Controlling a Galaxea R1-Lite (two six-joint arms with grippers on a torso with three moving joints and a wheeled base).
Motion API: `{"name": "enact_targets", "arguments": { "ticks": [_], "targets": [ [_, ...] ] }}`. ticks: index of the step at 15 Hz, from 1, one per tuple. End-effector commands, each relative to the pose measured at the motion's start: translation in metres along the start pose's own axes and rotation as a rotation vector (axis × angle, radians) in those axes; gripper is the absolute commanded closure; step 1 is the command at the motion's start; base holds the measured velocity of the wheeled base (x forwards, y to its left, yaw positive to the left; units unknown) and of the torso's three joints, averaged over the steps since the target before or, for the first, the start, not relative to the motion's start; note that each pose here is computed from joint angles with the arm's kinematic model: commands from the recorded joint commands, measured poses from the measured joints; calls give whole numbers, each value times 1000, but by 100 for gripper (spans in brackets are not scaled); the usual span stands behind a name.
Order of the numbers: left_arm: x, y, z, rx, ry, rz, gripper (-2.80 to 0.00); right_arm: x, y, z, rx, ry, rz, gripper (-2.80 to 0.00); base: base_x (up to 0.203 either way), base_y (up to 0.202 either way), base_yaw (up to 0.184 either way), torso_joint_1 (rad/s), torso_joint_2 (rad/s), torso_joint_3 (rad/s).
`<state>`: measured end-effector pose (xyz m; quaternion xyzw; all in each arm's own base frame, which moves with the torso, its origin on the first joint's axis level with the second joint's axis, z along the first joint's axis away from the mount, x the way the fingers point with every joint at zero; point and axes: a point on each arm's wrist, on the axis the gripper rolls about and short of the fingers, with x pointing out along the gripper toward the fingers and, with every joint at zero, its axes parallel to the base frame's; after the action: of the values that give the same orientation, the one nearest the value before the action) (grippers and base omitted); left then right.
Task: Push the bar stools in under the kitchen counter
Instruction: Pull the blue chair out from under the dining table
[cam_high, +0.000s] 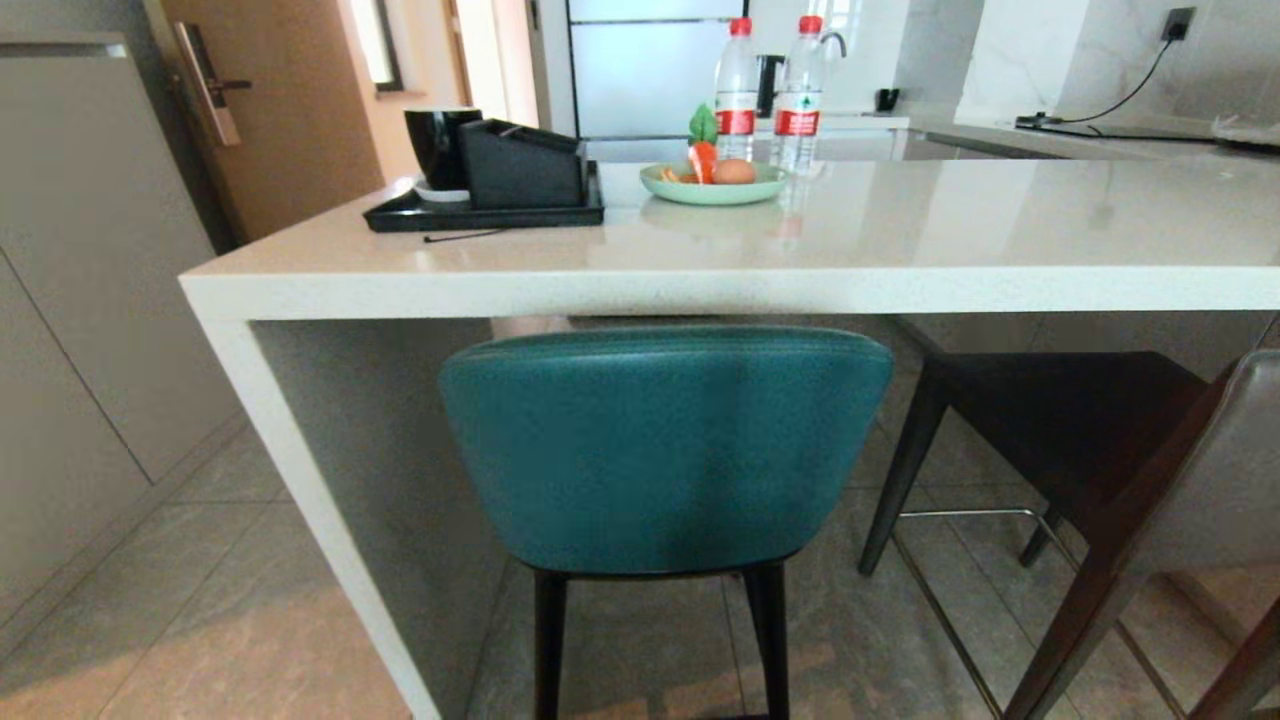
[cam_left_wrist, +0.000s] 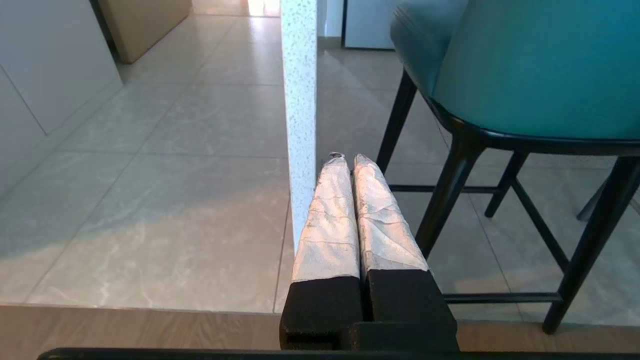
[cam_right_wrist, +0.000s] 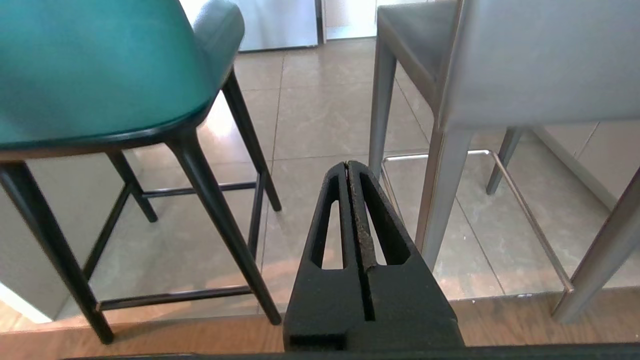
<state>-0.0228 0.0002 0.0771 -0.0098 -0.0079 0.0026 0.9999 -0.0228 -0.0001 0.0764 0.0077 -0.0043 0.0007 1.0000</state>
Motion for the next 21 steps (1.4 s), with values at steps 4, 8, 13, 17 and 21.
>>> {"name": "enact_targets", "arguments": {
  "ticks": [4,8,13,17,21],
  "targets": [
    [0,0,0,1,3,2,0,0,0,0,0,2,0,0,0,0,0,-28,121,82],
    [0,0,0,9,-1,4,0,0,0,0,-4,1,1,0,0,0,0,0,7,7],
    [-5,-3,56,29,-70,-93,0,-5,1,37,-53,-59,16,0,0,0,0,0,0,0],
    [46,-8,126,-77,54,-252,0,19,4,82,1,68,146,0,0,0,0,0,0,0],
    [110,-20,130,-115,163,-402,0,64,6,101,10,238,191,0,0,0,0,0,0,0]
  ]
}}
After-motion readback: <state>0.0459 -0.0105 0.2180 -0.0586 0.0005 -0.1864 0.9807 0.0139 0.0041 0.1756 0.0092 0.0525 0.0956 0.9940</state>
